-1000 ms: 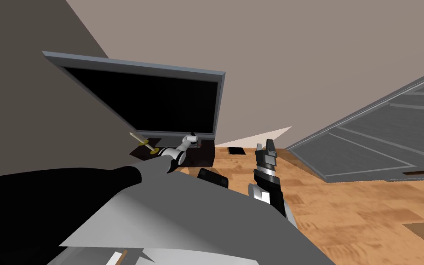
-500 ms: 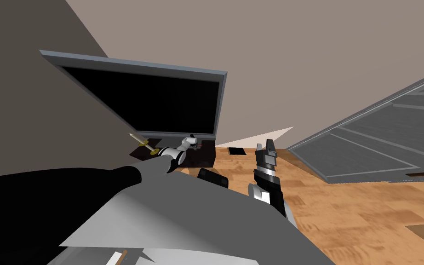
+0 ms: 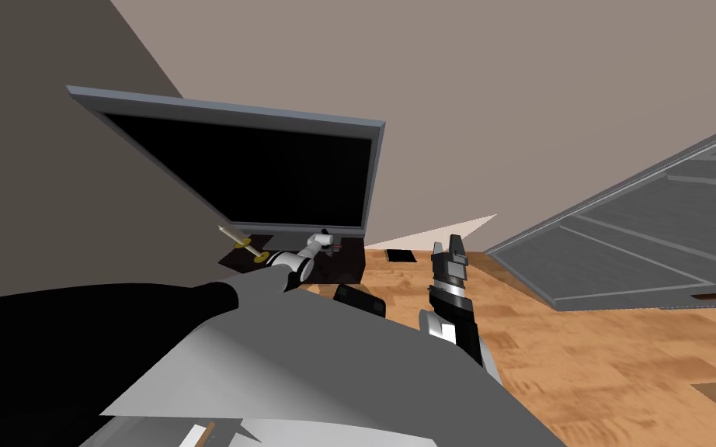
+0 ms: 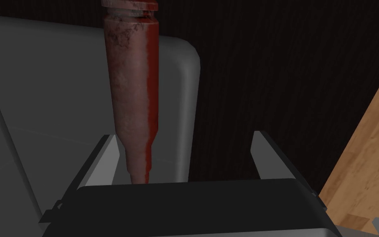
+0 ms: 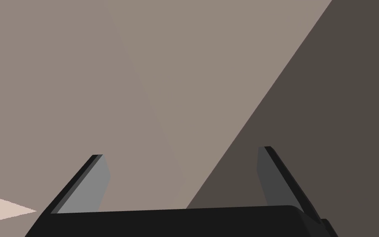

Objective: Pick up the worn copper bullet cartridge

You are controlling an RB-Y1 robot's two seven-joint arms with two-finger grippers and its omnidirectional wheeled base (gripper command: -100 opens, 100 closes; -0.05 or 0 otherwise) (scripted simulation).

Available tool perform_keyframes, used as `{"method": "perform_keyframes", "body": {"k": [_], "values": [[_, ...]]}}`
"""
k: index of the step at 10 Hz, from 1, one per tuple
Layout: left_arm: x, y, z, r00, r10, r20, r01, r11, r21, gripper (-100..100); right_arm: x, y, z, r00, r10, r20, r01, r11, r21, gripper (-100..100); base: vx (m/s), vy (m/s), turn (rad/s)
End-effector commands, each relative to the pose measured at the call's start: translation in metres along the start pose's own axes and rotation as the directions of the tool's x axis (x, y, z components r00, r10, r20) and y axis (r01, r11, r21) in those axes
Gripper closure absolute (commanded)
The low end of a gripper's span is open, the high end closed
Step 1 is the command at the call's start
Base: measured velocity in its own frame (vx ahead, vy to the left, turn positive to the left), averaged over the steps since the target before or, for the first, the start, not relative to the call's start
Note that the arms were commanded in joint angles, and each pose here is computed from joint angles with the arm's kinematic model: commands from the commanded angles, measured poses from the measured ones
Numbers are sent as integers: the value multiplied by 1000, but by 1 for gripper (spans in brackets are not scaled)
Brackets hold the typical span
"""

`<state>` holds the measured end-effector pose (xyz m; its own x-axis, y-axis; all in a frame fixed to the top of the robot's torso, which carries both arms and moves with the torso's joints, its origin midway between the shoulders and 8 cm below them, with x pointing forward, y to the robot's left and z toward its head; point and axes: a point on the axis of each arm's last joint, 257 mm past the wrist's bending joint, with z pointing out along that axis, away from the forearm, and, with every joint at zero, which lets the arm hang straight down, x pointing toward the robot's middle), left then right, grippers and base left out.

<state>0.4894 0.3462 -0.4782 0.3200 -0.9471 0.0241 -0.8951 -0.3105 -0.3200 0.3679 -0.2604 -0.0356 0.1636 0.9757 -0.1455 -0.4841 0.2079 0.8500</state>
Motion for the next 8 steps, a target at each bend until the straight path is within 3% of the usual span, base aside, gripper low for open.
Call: {"method": "perform_keyframes", "body": {"k": [1, 5, 6, 8], "values": [[0, 19, 11, 1000, -9, -6, 9, 1000, -16, -100, 0, 0, 0, 1000, 0, 0, 0, 1000, 0, 0, 27, 59, 6], [1, 35, 20, 1000, -19, -13, 18, 999, -27, -100, 0, 0, 0, 1000, 0, 0, 0, 1000, 0, 0, -4, 5, -8], [3, 51, 28, 999, -29, -20, 28, 999, -38, -100, 0, 0, 0, 1000, 0, 0, 0, 1000, 0, 0, -4, 22, 16], [3, 59, 32, 999, -34, -24, 33, 999, -44, -100, 0, 0, 0, 1000, 0, 0, 0, 1000, 0, 0, -5, 16, 2]]}}
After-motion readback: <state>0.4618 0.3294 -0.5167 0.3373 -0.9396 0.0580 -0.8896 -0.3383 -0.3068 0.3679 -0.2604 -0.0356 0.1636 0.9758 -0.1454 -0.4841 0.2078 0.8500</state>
